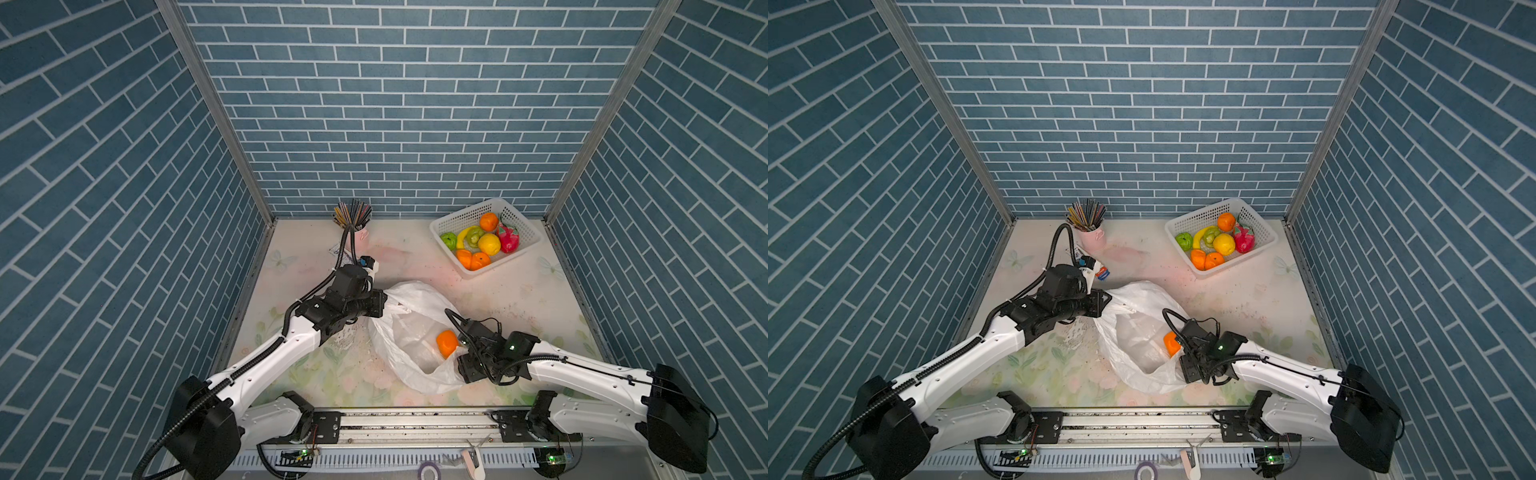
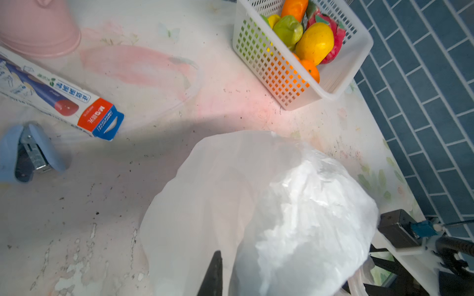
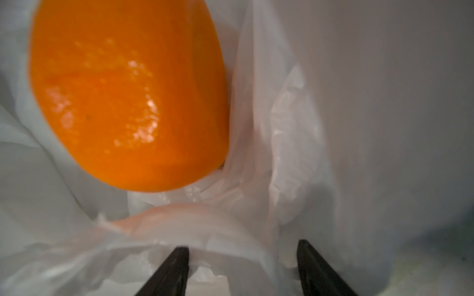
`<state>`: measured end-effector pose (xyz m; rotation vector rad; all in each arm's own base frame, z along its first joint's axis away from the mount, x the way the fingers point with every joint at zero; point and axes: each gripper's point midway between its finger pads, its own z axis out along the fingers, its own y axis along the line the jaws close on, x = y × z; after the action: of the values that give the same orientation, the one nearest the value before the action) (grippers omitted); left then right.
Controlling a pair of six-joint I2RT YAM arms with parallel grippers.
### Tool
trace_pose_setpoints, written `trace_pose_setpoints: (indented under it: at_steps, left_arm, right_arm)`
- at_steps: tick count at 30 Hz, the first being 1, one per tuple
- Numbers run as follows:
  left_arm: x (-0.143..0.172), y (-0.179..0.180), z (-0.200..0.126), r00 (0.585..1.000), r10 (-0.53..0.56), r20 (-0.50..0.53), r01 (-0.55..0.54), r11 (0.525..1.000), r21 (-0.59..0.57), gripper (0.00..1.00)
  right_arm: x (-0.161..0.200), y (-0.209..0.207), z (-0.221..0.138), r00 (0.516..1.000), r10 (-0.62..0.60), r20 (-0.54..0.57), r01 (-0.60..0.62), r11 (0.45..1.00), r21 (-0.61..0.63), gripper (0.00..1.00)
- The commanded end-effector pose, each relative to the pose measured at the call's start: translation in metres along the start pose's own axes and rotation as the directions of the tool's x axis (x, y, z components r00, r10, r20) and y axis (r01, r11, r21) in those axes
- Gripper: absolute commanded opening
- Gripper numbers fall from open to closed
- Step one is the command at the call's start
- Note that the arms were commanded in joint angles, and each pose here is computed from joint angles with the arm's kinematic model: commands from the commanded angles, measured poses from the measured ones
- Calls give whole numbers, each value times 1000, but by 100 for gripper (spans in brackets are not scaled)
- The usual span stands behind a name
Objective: Untie the knot of the plastic bag and take out the fruit
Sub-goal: Pick up the fruit from the plastic bag.
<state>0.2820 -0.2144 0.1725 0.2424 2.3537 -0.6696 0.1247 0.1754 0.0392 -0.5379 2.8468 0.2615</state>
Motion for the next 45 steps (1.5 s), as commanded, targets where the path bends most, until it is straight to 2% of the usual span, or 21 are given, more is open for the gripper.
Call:
trace_pose_setpoints:
  at_steps: [1,3,8,12,16,24,29,33,38,45]
  left_arm:
    - [4,0,1,1000,-25,-5,25,1000,10,25]
    - [4,-1,0,1000,-27,-2,27,999,17,42]
    - [0,-4,-6,1000,-22,18,22,999,33,56]
    - [-3,-11,-10,999,-18,35,16,997,70,68]
    - [-8,-19,-12,998,-21,59,14,994,111,69]
    - [-11,-28,-4,999,-14,53,6,989,146,69]
    - [-11,-29,-3,999,-13,51,5,988,152,69]
    - [-11,-30,-3,999,-9,44,2,988,152,69]
    - [-10,-30,-5,999,-6,41,-1,988,151,69]
    - [-9,-30,-4,999,-9,39,2,988,154,69]
  right_arm:
    - [-3,11,6,999,50,0,-50,998,-47,69]
    - [-3,10,11,998,57,-9,-57,998,-31,71]
    - [-11,12,3,998,63,20,-63,998,-23,75]
    - [-26,4,-28,990,78,121,-82,996,32,82]
    - [-45,17,-62,973,61,221,-52,997,-48,83]
    - [-79,48,-115,943,5,333,49,987,-155,82]
    - [-106,74,-129,918,7,396,90,970,-225,78]
    - [-118,58,-103,940,31,341,-8,998,-69,73]
    - [-111,40,-68,975,40,218,-65,992,110,72]
    - [-101,44,-30,991,61,123,-75,990,120,73]
